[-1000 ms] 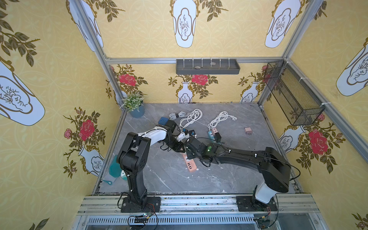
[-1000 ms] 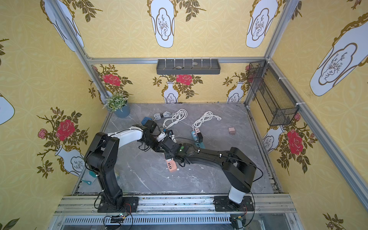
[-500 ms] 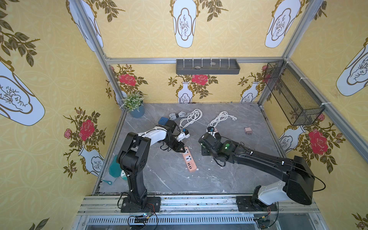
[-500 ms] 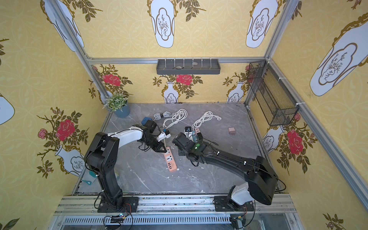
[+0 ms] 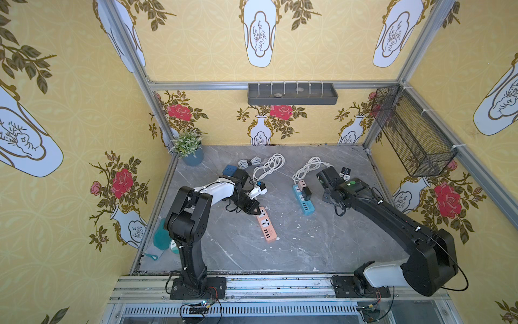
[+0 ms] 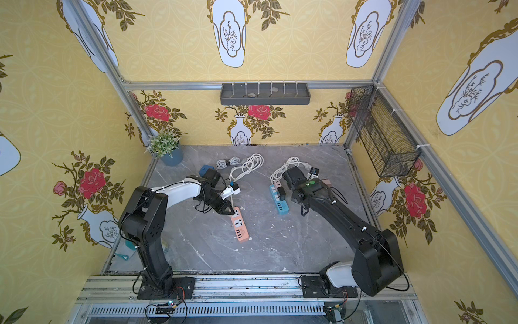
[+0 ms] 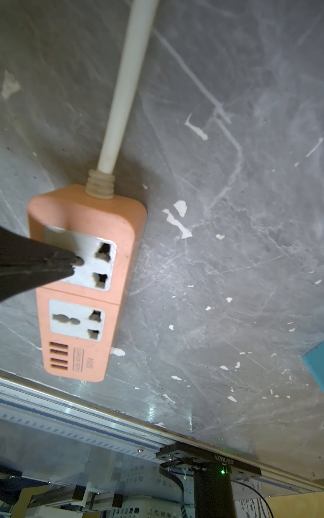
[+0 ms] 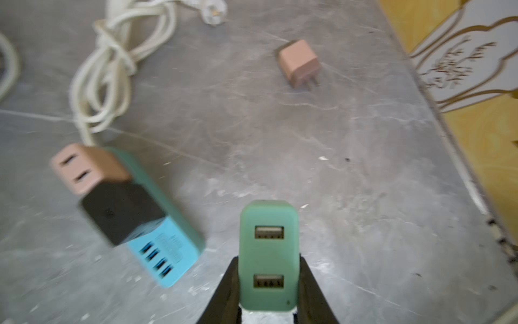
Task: Pull the plug off the socket
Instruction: Place the plug at the center of the board.
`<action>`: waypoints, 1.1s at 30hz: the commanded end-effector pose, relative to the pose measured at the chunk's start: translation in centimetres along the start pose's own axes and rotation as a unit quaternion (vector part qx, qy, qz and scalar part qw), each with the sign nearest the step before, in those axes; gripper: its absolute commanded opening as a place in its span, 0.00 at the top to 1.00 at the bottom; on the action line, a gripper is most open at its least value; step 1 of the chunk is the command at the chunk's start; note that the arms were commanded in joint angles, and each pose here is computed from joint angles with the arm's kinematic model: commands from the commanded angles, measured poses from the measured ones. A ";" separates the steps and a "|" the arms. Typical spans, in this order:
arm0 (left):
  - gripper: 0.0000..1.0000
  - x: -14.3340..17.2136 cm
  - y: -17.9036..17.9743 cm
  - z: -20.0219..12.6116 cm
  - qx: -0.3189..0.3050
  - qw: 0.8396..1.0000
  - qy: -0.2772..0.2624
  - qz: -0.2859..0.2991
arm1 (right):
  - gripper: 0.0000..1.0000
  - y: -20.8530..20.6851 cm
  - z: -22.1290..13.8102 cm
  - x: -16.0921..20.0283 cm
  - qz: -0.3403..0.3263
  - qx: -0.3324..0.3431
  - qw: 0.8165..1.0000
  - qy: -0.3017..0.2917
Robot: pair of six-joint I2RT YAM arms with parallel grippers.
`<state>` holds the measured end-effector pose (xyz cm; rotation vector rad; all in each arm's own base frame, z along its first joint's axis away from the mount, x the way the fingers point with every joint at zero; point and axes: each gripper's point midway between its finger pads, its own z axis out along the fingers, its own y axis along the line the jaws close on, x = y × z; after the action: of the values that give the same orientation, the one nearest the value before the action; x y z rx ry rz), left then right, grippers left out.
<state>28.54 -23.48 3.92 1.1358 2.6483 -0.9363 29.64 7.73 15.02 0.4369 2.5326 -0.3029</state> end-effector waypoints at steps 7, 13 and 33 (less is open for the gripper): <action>1.00 1.5 1.2 0.4 -0.029 0.999 0.031 -0.006 | 1.00 -5.3 5.0 -0.9 -0.030 0.150 0.987 0.046; 1.00 1.5 1.1 0.4 -0.027 0.999 0.032 -0.007 | 1.00 -6.2 8.0 -1.0 -0.048 0.190 0.978 0.073; 1.00 1.4 1.1 0.3 -0.026 0.999 0.029 -0.005 | 0.68 -6.7 16.4 -2.3 -0.075 0.220 0.966 0.109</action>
<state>28.53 -23.50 3.93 1.1375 2.6464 -0.9383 35.74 -4.39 4.24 0.4752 2.7184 -0.9918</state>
